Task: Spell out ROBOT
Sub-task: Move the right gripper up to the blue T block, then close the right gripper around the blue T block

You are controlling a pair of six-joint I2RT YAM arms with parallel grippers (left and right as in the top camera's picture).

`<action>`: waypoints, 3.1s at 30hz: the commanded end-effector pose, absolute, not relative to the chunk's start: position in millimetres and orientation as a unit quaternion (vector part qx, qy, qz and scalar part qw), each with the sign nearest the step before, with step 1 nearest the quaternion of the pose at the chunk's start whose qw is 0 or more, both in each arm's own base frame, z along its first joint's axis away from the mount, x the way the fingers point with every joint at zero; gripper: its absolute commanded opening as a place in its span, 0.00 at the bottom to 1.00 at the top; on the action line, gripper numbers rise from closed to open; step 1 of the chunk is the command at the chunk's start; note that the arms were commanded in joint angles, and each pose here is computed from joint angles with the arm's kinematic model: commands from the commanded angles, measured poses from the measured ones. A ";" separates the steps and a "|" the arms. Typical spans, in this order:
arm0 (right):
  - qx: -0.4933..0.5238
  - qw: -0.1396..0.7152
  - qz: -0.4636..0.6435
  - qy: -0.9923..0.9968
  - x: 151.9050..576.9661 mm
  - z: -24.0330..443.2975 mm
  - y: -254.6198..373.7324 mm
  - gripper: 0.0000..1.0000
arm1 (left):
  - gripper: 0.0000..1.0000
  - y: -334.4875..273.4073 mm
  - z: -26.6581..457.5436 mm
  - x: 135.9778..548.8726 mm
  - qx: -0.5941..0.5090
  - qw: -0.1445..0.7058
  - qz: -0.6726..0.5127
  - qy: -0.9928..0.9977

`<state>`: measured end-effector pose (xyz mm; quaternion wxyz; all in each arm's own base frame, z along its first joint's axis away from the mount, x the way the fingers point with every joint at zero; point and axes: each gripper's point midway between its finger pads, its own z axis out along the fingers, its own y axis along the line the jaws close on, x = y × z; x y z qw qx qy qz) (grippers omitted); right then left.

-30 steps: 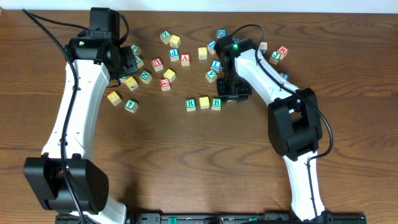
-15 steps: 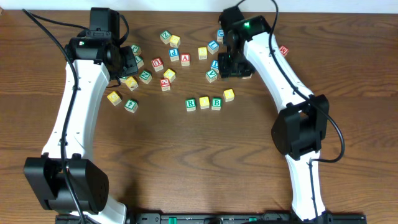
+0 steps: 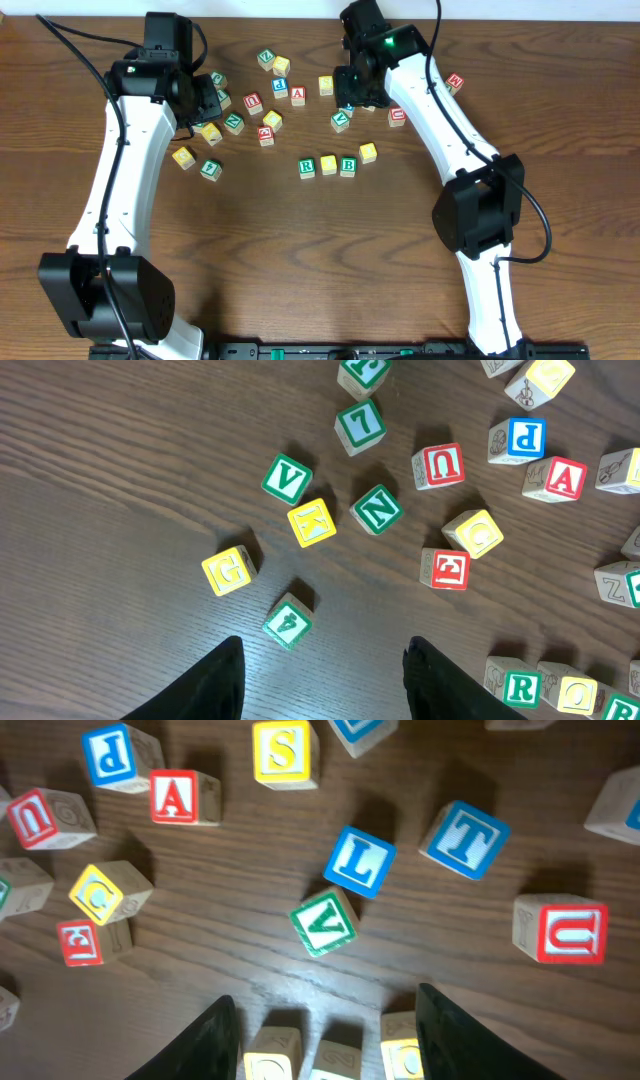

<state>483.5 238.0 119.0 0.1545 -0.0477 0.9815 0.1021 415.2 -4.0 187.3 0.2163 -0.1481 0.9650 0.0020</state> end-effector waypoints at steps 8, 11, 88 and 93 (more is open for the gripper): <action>-0.051 0.186 0.121 0.974 484.8 145.4 253.3 0.54 | 0.50 -1.8 190.7 414.2 -0.146 0.220 0.005 0.964; -0.052 0.185 0.121 0.974 483.9 145.2 253.9 0.55 | 0.50 -1.8 190.4 413.6 -0.146 0.219 0.005 0.965; 0.126 0.173 0.034 0.976 545.5 13.7 186.3 0.40 | 0.50 -1.9 189.7 412.0 -0.145 0.215 0.006 0.966; 0.126 0.178 0.037 0.975 548.2 14.9 186.4 0.35 | 0.51 -1.9 189.7 412.0 -0.146 0.215 0.006 0.966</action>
